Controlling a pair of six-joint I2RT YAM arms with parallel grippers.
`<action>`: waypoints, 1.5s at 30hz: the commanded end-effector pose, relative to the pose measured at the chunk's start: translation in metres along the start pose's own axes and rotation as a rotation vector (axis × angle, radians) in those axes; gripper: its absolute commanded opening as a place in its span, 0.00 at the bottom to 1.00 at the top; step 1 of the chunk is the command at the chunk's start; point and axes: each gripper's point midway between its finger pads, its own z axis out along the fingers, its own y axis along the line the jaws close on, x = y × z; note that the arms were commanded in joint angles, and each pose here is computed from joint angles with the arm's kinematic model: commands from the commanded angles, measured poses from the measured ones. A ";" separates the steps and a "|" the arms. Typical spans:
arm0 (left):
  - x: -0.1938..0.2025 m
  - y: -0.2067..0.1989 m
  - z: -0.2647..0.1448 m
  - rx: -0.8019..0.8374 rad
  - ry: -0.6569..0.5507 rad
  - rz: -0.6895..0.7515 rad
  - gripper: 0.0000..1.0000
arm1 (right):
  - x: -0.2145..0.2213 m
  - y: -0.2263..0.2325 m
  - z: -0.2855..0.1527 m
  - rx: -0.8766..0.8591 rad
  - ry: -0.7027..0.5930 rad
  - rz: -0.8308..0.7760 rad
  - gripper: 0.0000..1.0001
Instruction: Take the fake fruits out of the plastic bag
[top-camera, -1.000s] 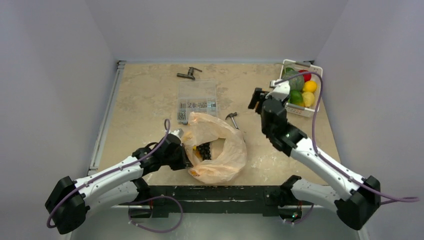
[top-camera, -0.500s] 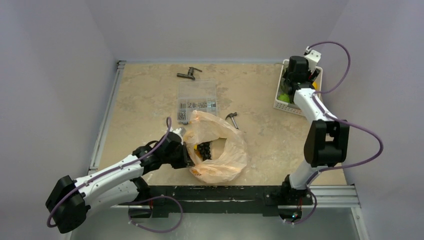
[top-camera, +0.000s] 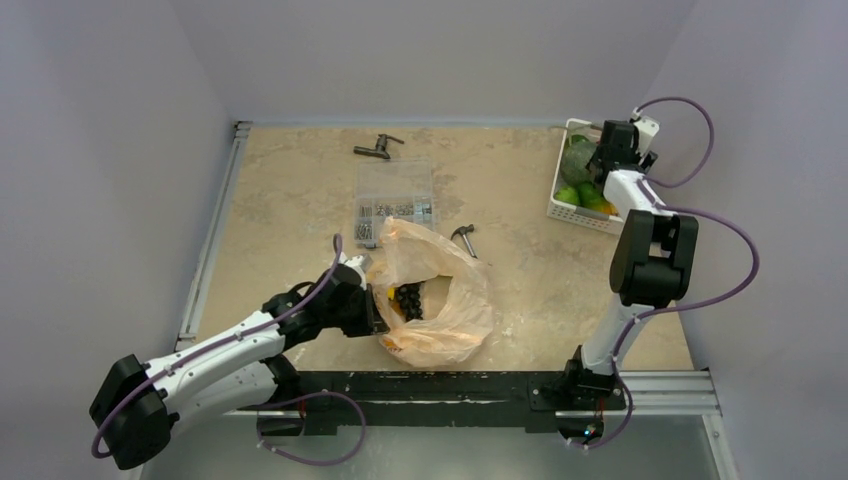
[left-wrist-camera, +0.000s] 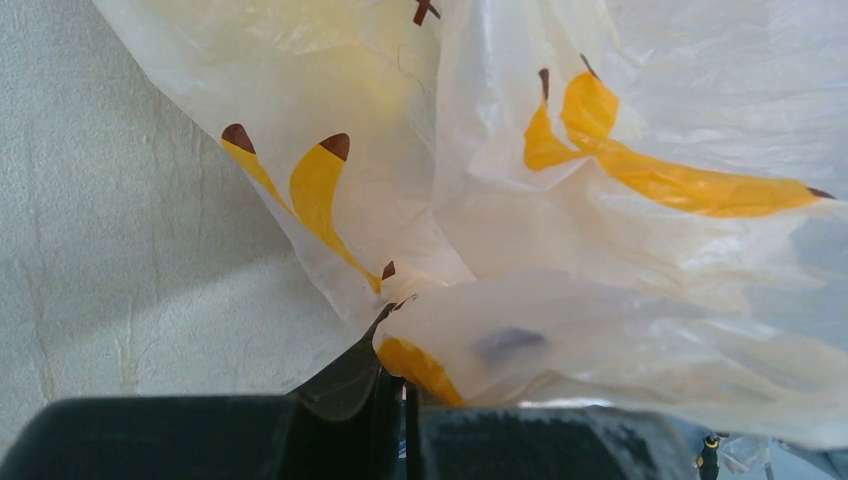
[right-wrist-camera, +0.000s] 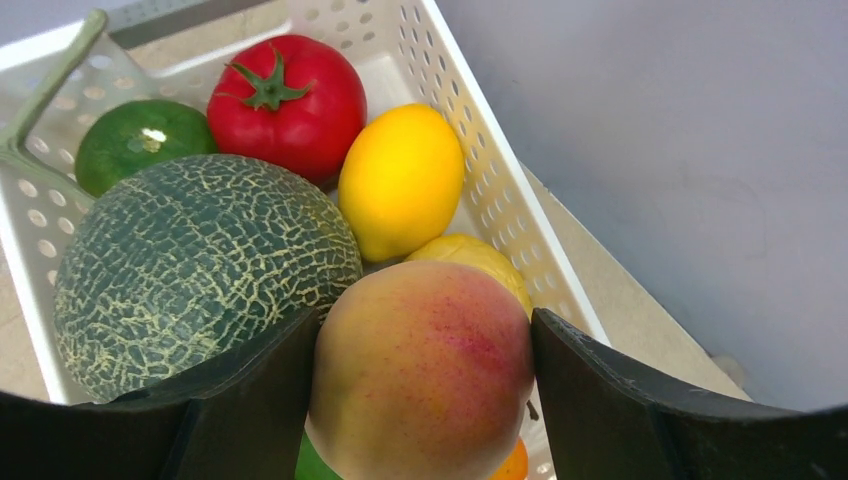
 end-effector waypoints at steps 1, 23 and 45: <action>-0.011 -0.018 -0.005 0.048 -0.026 0.038 0.00 | -0.025 0.014 -0.002 -0.062 -0.031 0.006 0.44; -0.013 -0.020 -0.006 0.034 -0.025 -0.015 0.00 | -0.061 0.045 -0.137 -0.215 -0.174 0.027 0.99; -0.023 -0.010 -0.008 -0.026 -0.078 -0.007 0.00 | 0.123 0.106 -0.420 -1.357 0.169 -0.304 0.88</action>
